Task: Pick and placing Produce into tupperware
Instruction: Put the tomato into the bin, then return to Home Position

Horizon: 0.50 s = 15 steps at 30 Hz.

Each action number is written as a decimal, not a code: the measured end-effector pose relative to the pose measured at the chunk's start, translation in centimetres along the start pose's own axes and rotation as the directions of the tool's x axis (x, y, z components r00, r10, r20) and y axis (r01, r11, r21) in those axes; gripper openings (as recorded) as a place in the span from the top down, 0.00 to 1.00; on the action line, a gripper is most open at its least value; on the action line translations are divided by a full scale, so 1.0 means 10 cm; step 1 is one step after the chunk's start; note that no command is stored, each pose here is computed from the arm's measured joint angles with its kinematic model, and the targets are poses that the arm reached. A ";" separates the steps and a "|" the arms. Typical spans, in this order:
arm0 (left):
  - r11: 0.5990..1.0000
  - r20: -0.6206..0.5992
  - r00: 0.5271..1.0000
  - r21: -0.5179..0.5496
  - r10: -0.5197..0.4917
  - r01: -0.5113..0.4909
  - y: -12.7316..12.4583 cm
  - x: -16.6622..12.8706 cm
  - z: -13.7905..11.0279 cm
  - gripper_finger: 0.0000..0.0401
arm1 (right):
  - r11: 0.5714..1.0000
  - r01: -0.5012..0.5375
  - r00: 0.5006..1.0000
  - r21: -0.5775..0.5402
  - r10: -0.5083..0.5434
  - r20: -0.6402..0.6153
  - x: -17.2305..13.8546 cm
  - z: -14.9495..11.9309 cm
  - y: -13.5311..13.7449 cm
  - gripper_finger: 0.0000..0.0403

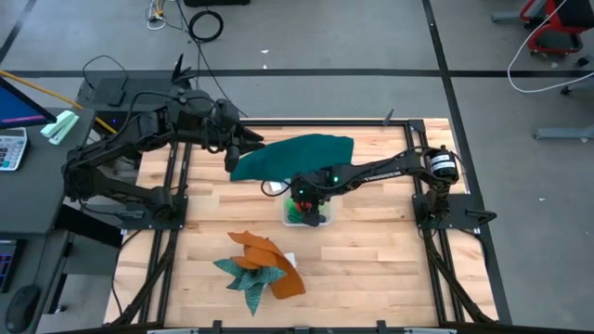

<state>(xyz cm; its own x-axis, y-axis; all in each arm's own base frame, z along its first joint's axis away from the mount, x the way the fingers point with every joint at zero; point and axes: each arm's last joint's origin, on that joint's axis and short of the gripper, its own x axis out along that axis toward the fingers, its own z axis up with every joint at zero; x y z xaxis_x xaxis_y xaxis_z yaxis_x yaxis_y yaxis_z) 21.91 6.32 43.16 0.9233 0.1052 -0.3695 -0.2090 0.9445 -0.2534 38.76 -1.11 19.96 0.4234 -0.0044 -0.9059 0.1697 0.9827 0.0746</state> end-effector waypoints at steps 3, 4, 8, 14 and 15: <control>1.000 0.000 1.000 0.006 0.000 0.000 0.00 0.00 0.00 0.72 | 1.000 0.014 1.000 -0.004 -0.014 0.006 -0.06 0.00 0.00 0.20; 1.000 0.000 1.000 0.006 0.000 0.000 0.00 0.00 0.00 0.72 | 1.000 0.024 1.000 -0.003 -0.024 0.001 -0.08 -0.01 0.00 0.18; 1.000 0.007 1.000 0.009 -0.002 0.002 0.00 0.00 0.01 0.71 | 0.998 0.060 0.998 -0.002 -0.060 -0.007 -0.15 -0.03 -0.01 0.10; 0.996 0.076 0.996 0.077 -0.043 0.037 -0.08 0.00 0.07 0.71 | 0.996 0.091 0.996 -0.018 -0.091 -0.003 -0.37 -0.07 0.02 0.04; 0.995 0.086 0.995 0.088 -0.052 0.044 -0.10 0.00 0.08 0.71 | 0.995 0.101 0.995 -0.019 -0.101 0.006 -0.42 -0.07 0.02 0.04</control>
<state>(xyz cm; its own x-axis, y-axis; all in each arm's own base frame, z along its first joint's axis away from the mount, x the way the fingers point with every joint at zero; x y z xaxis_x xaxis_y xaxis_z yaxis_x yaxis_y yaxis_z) 22.40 5.65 44.06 0.9571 0.0822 -0.2779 -0.1386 0.9720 -0.1897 36.37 -0.73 23.51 0.4093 -0.1045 -0.9064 0.1942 0.9806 -0.0253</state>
